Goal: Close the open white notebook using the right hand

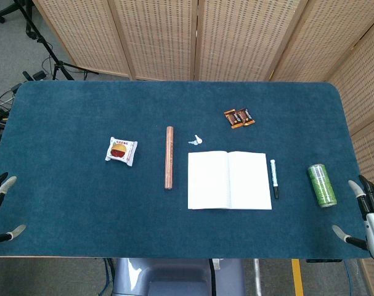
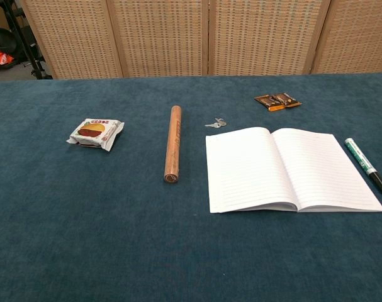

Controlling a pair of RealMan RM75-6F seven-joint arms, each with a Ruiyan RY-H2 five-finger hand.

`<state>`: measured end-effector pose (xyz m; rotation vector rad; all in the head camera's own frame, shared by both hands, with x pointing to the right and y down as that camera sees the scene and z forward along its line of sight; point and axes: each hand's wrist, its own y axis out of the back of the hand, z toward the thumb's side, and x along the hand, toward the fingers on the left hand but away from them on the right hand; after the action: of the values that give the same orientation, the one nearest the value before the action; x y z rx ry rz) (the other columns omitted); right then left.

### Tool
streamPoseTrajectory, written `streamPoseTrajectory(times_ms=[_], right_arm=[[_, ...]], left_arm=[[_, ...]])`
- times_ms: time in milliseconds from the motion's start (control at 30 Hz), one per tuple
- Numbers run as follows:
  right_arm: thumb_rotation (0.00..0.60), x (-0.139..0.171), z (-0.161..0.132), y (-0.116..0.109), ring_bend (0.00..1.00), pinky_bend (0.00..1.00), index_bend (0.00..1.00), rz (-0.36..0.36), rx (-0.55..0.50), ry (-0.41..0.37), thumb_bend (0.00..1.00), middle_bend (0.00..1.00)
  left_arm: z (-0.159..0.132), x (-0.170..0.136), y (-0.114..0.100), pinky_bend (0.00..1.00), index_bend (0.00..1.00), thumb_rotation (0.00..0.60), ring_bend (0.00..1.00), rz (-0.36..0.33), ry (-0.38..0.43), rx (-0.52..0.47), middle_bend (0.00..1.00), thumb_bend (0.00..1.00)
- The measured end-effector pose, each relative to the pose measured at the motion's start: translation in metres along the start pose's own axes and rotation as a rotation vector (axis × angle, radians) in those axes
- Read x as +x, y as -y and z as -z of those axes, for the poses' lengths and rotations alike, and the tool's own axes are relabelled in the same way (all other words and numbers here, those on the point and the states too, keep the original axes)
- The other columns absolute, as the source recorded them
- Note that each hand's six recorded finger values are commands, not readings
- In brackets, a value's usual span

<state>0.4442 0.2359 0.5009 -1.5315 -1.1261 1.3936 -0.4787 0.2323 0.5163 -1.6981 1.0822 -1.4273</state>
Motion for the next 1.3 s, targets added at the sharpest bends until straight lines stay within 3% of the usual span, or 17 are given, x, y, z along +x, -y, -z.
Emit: streamPoseTrajectory(times_ms=[367,467,667,800,933,1100,1300], right_arm=[[0.6,-0.003,-0.009,0.015,0.0,0.0,0.0,-0.026,0.057,-0.023,0.0,0.0],[0.6,-0.01,-0.02,0.024,0.0,0.0,0.0,-0.062,0.072,-0.08,0.0,0.0],[0.6,-0.028,-0.062,0.051,0.0,0.0,0.0,-0.13,0.119,-0.277,0.0,0.0],[0.6,-0.04,-0.101,0.08,0.0,0.0,0.0,-0.178,0.176,-0.411,0.0,0.0],[0.6,-0.05,-0.135,0.11,0.0,0.0,0.0,-0.227,0.227,-0.494,0.0,0.0],[0.6,-0.066,-0.166,0.138,0.0,0.0,0.0,-0.266,0.274,-0.517,0.0,0.0],[0.6,-0.081,-0.19,0.156,0.0,0.0,0.0,-0.271,0.329,-0.504,0.0,0.0]], left_arm=[[0.002,0.002,-0.002,0.0,0.0,0.6,0.0,0.001,-0.012,-0.008,0.0,0.0],[0.001,0.001,-0.003,0.0,0.0,0.6,0.0,-0.008,-0.012,-0.006,0.0,0.0],[0.001,0.004,0.001,0.0,0.0,0.6,0.0,-0.001,-0.025,0.0,0.0,0.0],[0.002,0.006,0.0,0.0,0.0,0.6,0.0,-0.003,-0.039,-0.005,0.0,0.0],[0.005,0.008,-0.001,0.0,0.0,0.6,0.0,-0.001,-0.051,-0.014,0.0,0.0],[0.007,0.007,-0.004,0.0,0.0,0.6,0.0,-0.008,-0.055,-0.027,0.0,0.0],[0.009,0.006,-0.005,0.0,0.0,0.6,0.0,-0.006,-0.053,-0.033,0.0,0.0]])
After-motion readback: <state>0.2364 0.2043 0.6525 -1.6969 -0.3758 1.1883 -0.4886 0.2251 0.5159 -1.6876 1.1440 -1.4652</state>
